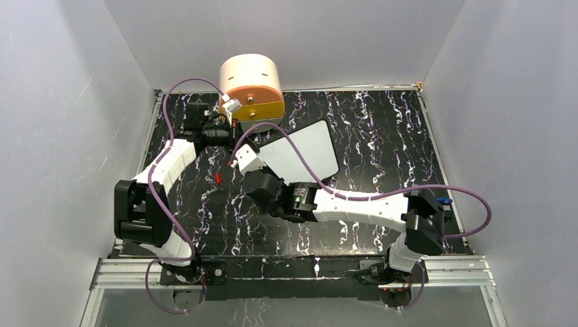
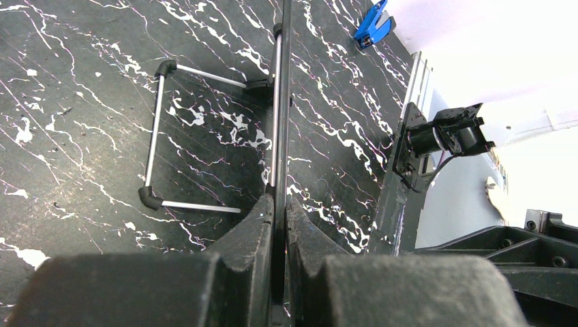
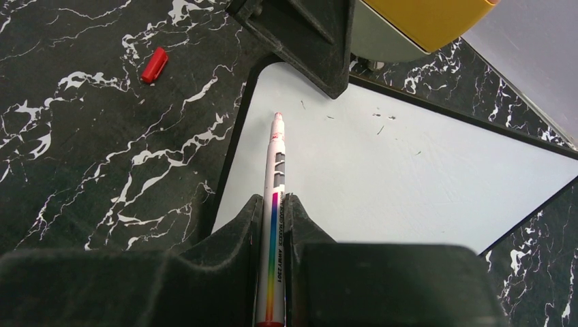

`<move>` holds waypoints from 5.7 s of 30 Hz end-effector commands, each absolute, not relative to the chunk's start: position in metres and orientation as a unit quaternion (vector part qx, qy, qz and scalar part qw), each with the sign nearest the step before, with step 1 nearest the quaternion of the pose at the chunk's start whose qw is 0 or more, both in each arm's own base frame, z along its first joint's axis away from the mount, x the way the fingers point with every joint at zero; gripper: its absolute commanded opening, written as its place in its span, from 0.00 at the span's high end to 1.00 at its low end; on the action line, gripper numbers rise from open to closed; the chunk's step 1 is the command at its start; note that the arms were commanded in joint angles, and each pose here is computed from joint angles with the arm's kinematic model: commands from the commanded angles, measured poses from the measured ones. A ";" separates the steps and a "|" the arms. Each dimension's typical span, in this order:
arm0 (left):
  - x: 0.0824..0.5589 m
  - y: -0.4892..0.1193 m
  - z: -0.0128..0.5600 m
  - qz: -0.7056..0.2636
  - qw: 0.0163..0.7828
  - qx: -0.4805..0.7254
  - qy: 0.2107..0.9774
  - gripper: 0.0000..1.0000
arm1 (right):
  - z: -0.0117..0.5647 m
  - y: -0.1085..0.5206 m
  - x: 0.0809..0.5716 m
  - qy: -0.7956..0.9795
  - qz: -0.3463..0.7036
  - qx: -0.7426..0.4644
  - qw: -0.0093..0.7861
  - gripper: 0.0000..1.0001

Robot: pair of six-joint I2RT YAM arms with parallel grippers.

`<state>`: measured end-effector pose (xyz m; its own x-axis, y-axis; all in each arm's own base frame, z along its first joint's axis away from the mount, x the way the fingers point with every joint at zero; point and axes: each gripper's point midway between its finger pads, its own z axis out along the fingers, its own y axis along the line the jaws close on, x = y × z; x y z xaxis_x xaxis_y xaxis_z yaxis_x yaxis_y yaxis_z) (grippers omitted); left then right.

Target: Write a sentence on the whiteboard

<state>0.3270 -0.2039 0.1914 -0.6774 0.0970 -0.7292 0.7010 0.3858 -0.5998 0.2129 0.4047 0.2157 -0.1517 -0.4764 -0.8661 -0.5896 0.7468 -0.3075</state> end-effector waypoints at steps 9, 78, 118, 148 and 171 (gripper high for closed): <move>0.322 -0.201 0.178 -0.473 0.296 0.248 0.792 1.00 | 0.238 0.415 0.221 0.754 0.069 -0.317 0.571 1.00; 0.324 -0.201 0.174 -0.473 0.291 0.245 0.794 1.00 | 0.183 0.407 0.202 0.817 0.051 -0.345 0.458 1.00; 0.325 -0.201 0.173 -0.473 0.290 0.245 0.795 1.00 | 0.228 0.409 0.227 0.769 0.094 -0.288 0.563 1.00; 0.324 -0.202 0.173 -0.476 0.288 0.245 0.794 1.00 | 0.222 0.407 0.235 0.773 0.082 -0.274 0.566 1.00; 0.325 -0.201 0.172 -0.474 0.288 0.244 0.795 1.00 | 0.208 0.391 0.231 0.794 0.061 -0.276 0.538 1.00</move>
